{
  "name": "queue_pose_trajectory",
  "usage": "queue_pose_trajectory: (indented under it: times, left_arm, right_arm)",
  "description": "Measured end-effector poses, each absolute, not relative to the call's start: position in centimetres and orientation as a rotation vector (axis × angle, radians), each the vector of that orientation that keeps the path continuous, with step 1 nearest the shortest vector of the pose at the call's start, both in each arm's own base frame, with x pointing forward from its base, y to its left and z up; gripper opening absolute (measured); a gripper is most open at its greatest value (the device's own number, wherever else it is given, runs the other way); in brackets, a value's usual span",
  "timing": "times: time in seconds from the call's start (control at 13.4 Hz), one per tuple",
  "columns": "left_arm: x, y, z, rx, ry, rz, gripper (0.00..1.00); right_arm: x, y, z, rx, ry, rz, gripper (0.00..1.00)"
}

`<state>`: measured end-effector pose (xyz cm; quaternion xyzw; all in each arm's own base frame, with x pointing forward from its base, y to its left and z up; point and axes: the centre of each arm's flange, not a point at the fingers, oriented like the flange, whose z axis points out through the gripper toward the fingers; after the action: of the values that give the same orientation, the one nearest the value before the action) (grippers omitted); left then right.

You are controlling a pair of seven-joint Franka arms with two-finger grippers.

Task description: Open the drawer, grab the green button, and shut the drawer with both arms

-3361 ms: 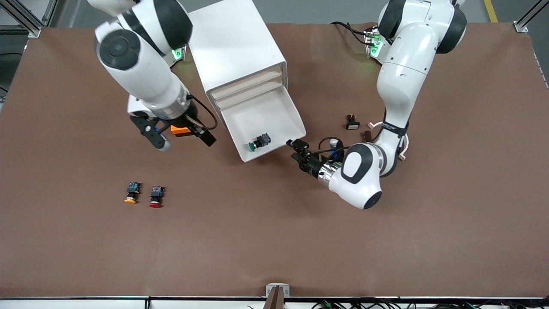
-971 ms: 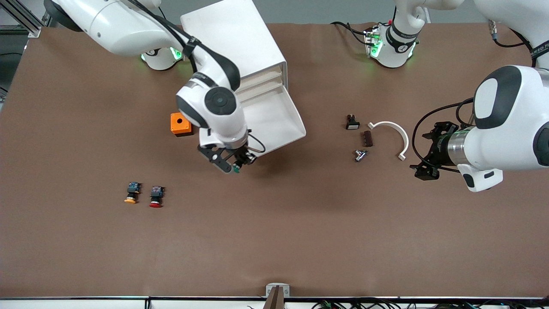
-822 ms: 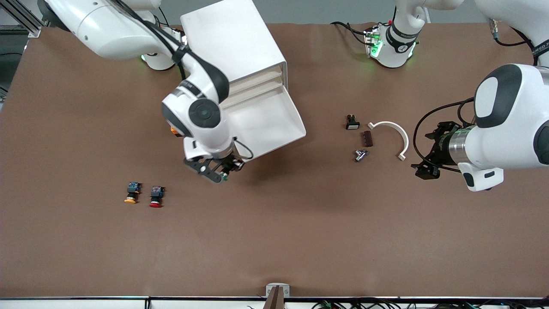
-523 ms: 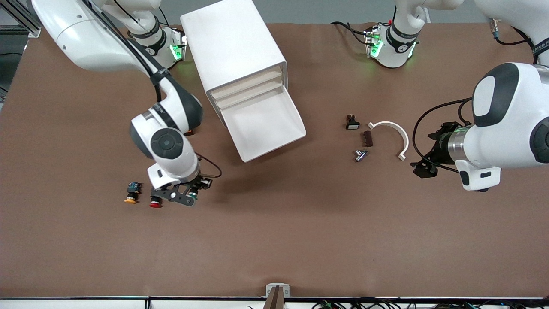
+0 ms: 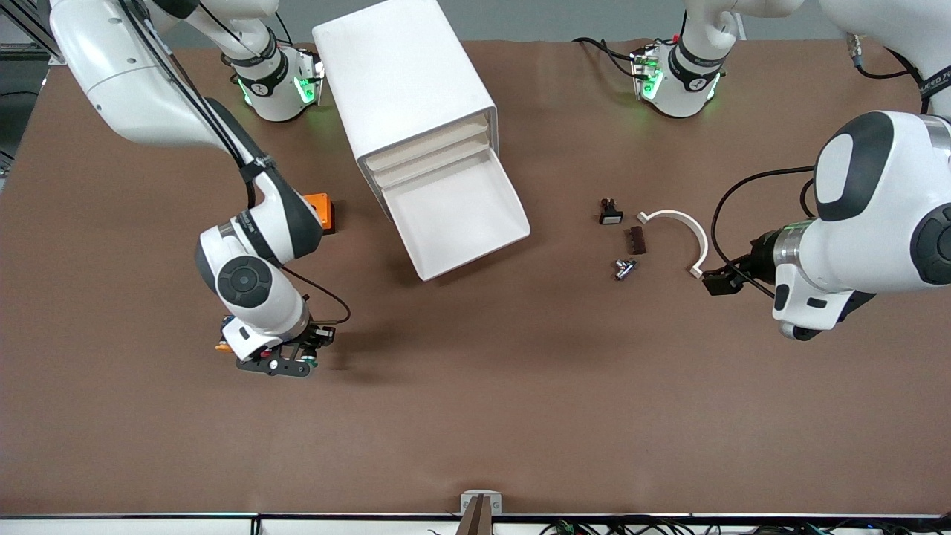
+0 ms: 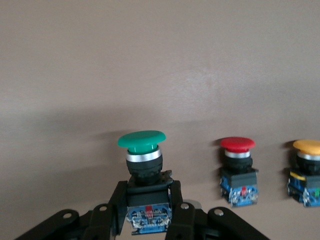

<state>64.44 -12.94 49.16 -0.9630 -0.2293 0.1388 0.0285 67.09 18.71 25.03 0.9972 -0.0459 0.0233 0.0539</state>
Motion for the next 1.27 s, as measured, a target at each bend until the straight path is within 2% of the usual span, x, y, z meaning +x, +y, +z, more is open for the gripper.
queue_pose_trajectory:
  times: [0.3, 0.75, 0.97, 1.2, 1.27]
  left_arm:
    - [64.2, -15.4, 48.5, -2.985, -0.582, 0.397, 1.0]
    - [64.5, -22.3, 42.8, -3.023, -0.43, 0.367, 1.0]
    - [64.4, -27.8, 38.9, -3.095, -0.331, 0.307, 1.0]
    - [64.8, -32.3, 34.9, -3.257, -0.366, 0.289, 1.0]
    - [64.7, -33.7, 33.3, -3.285, -0.368, 0.283, 1.0]
  right_arm:
    - [66.8, 17.8, 21.7, 3.035, -0.142, 0.028, 0.38]
    - [67.1, 16.8, 20.1, 3.085, -0.246, -0.029, 0.41]
    - [68.2, 16.1, 21.8, 3.091, -0.277, 0.023, 0.68]
    - [69.7, 14.3, 26.9, 3.085, -0.342, 0.12, 0.96]
    - [70.0, 13.5, 29.3, 3.067, -0.349, 0.146, 1.0]
